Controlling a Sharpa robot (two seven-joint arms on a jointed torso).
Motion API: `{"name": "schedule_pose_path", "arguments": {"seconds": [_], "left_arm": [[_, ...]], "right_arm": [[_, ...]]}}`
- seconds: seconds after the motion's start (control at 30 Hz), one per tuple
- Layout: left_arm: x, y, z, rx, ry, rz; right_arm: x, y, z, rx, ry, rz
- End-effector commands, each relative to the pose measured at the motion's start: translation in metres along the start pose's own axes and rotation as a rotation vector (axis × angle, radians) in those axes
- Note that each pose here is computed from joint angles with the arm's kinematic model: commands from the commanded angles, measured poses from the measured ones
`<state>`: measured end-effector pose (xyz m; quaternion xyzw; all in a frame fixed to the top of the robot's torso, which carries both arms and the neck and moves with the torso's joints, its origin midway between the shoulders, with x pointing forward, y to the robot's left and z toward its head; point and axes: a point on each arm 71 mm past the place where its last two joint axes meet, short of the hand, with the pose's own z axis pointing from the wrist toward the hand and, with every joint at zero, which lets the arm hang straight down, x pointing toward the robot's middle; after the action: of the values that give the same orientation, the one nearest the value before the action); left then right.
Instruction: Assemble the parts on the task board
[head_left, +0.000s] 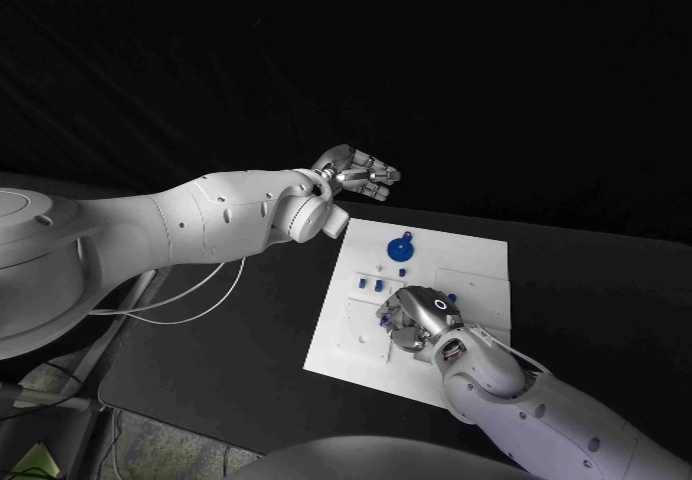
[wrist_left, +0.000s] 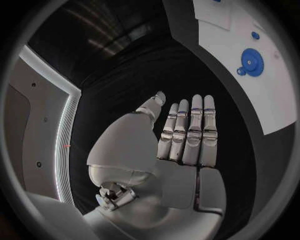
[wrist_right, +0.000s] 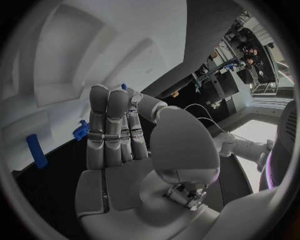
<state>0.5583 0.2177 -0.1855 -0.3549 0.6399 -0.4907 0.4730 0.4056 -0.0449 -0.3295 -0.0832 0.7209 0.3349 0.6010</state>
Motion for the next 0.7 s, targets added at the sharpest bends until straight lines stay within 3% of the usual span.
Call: {"name": "schedule_pose_path", "arguments": {"seconds": [0.03, 0.43, 0.7], "left_arm": [[0.0013, -0.0019, 0.0002, 0.011, 0.011, -0.008], [-0.0018, -0.001, -0.001, 0.008, 0.005, -0.007], [-0.0017, -0.0006, -0.0009, 0.004, 0.009, -0.008]], "right_arm": [[0.0006, 0.0005, 0.0002, -0.009, -0.006, -0.012], [0.0065, -0.0047, -0.0008, 0.005, 0.047, -0.049], [0.0063, -0.003, -0.0006, 0.0, 0.039, -0.047]]}}
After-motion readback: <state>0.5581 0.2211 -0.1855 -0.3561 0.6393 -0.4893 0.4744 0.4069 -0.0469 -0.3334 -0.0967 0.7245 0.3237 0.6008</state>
